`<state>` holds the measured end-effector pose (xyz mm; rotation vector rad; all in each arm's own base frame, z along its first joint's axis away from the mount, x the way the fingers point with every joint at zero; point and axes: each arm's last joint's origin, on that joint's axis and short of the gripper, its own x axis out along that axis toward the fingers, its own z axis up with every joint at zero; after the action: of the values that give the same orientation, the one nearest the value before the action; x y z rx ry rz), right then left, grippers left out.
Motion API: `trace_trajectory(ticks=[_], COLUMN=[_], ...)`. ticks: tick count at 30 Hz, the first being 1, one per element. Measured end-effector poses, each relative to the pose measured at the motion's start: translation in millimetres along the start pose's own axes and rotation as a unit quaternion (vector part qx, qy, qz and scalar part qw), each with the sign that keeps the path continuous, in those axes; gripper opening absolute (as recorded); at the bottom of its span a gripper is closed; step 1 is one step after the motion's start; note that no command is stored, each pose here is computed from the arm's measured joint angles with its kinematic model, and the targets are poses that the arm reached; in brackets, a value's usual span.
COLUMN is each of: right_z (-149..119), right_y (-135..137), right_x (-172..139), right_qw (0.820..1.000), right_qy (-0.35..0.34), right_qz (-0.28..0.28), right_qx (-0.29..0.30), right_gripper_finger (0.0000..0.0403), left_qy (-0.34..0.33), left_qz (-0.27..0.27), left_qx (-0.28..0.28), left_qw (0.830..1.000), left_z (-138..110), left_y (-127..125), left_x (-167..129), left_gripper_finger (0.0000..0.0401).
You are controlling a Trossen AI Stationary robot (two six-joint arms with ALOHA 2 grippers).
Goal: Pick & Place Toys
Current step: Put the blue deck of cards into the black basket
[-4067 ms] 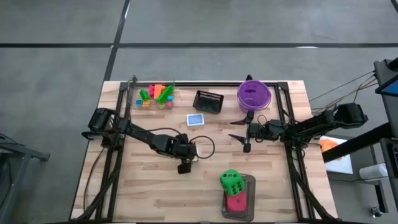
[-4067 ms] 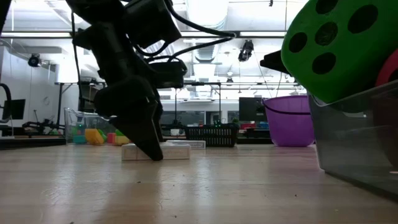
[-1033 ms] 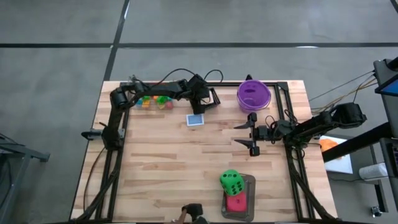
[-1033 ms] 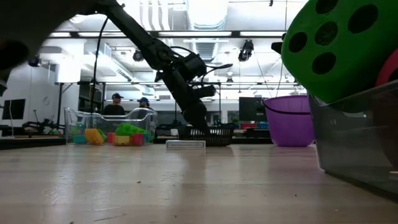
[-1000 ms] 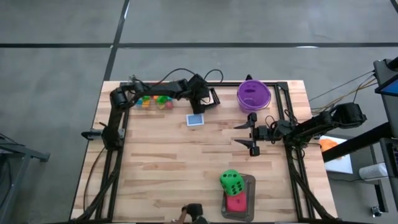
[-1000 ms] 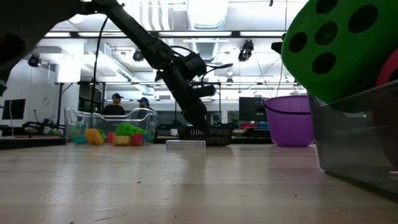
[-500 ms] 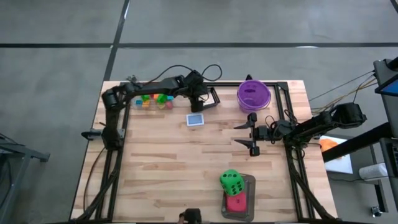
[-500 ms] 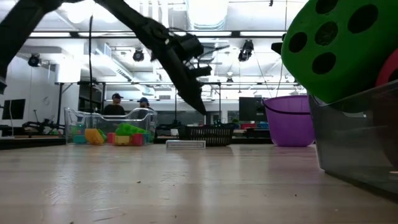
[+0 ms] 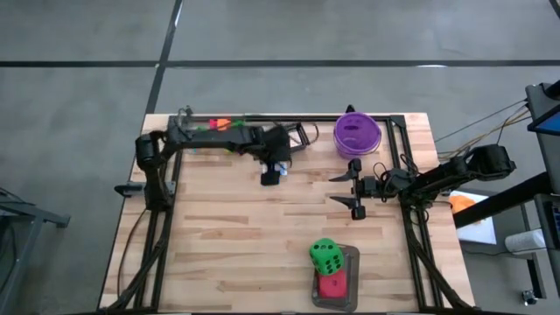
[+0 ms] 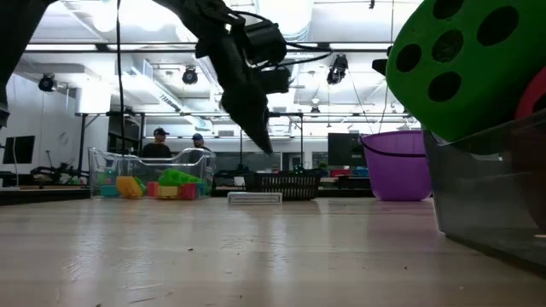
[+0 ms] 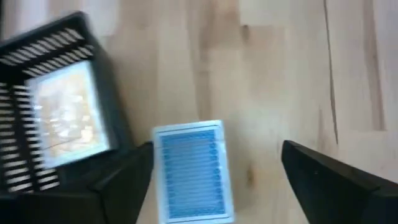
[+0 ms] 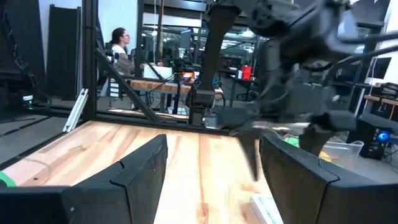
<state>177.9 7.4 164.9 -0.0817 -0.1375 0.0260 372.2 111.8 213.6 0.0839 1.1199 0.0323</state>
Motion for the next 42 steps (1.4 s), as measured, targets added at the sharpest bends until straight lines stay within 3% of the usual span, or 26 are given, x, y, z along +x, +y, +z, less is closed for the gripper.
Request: trace_trajectory(ticks=[4,13,23,34,42], right_z=[-0.3,-0.4,-0.5,-0.6,-0.8], right_y=[0.1,0.1,0.1,0.1,0.1], right_x=[0.0,0.0,0.0,0.0,0.0], right_qw=[1.000,1.000,1.000,1.000,1.000], right_qy=[0.002,0.002,0.002,0.003,0.004], right_qz=[0.000,0.000,0.000,0.000,0.000], right_qx=[0.002,0.002,0.002,0.002,0.002], right_gripper_finger=[0.0252,0.0252,0.0252,0.0252,0.0252], left_qy=[0.025,0.053,0.042,0.032,0.040], left_qz=[0.008,0.030,0.067,0.035,0.029], left_qx=[0.018,0.016,-0.014,-0.040,-0.046], left_qw=[0.999,0.998,0.997,0.998,0.998], left_z=[-5.9,-34.5,-47.1,-58.0,-75.1], left_y=[-18.9,-35.2,-14.8,3.2,-1.5], left_x=[10.5,37.7,45.1,51.6,60.9], left_gripper_finger=[0.0393,0.0385,0.0397,0.0398,0.0397])
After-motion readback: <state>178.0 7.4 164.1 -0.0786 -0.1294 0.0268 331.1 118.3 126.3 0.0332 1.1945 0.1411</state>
